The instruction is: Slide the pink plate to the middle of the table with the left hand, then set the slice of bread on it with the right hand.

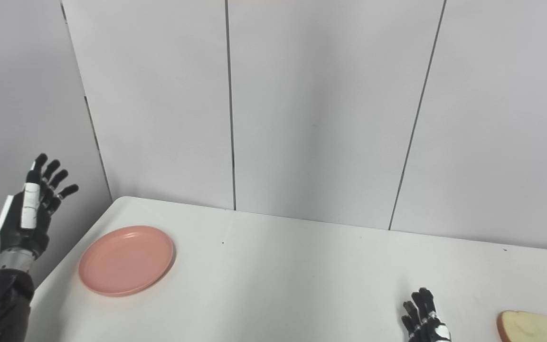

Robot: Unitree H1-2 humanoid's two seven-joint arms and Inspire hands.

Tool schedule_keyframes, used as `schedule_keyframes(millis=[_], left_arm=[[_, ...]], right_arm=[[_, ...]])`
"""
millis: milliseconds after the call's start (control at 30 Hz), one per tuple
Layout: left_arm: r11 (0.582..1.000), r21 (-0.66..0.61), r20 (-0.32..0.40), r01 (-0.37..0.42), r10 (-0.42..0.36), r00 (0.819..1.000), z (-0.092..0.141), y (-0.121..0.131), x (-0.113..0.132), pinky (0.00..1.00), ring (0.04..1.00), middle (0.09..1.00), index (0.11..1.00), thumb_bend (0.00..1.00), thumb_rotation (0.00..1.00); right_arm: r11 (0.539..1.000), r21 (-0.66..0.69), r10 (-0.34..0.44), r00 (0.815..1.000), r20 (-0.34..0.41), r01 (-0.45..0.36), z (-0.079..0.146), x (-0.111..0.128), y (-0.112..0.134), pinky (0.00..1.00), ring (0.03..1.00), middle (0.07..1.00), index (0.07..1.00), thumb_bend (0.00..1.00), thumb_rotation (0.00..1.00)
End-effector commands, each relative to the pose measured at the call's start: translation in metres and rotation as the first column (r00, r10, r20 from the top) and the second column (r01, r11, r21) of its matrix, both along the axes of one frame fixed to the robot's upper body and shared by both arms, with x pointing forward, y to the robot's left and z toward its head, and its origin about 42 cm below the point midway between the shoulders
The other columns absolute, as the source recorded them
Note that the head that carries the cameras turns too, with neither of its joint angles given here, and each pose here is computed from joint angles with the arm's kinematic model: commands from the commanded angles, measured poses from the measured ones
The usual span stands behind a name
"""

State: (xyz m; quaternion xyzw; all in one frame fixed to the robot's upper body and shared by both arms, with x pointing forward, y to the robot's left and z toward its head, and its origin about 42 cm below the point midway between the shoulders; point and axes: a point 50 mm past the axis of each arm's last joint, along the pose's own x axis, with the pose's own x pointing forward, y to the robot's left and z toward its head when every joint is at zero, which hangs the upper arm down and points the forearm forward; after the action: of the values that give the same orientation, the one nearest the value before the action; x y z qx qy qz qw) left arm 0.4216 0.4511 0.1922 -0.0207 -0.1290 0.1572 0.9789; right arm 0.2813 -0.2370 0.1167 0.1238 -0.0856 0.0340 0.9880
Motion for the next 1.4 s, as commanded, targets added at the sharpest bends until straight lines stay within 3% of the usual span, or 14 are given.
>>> schedule_keyframes(millis=[0, 233, 767, 1100, 1367], left_arm=[[1.000, 0.024, 0.102, -0.018, 0.015, 0.995, 0.034, 0.015, 0.012, 0.76, 0.933, 0.968, 1.000, 1.00, 0.87], [0.999, -0.038, 0.038, -0.026, 0.028, 0.999, 0.009, 0.016, 0.019, 0.79, 0.944, 0.980, 1.000, 0.95, 0.86], [0.999, 0.031, -0.118, -0.031, 0.035, 0.992, -0.036, -0.007, 0.024, 0.75, 0.903, 0.955, 1.000, 1.00, 0.86], [0.998, 0.066, -0.190, 0.013, 0.000, 0.982, -0.052, -0.023, 0.023, 0.76, 0.904, 0.954, 1.000, 1.00, 0.87], [0.997, 0.062, -0.203, 0.041, -0.028, 0.979, -0.057, -0.036, 0.025, 0.73, 0.901, 0.939, 1.000, 1.00, 0.87]], right_arm=[[0.999, 0.038, -0.019, 0.979, -0.202, 0.028, -0.054, -0.043, 0.004, 1.00, 0.964, 0.985, 0.982, 0.67, 1.00], [0.999, 0.041, -0.021, 0.979, -0.202, 0.030, -0.053, -0.045, 0.004, 1.00, 0.960, 0.970, 0.984, 0.67, 1.00], [0.999, 0.038, -0.023, 0.979, -0.202, 0.031, -0.051, -0.048, 0.006, 1.00, 0.937, 0.952, 0.963, 0.69, 1.00], [0.999, 0.038, -0.028, 0.978, -0.205, 0.036, -0.050, -0.050, 0.004, 0.99, 0.930, 0.946, 0.956, 0.69, 1.00], [0.998, 0.036, -0.033, 0.978, -0.205, 0.041, -0.050, -0.050, 0.004, 0.96, 0.909, 0.925, 0.951, 0.70, 1.00]])
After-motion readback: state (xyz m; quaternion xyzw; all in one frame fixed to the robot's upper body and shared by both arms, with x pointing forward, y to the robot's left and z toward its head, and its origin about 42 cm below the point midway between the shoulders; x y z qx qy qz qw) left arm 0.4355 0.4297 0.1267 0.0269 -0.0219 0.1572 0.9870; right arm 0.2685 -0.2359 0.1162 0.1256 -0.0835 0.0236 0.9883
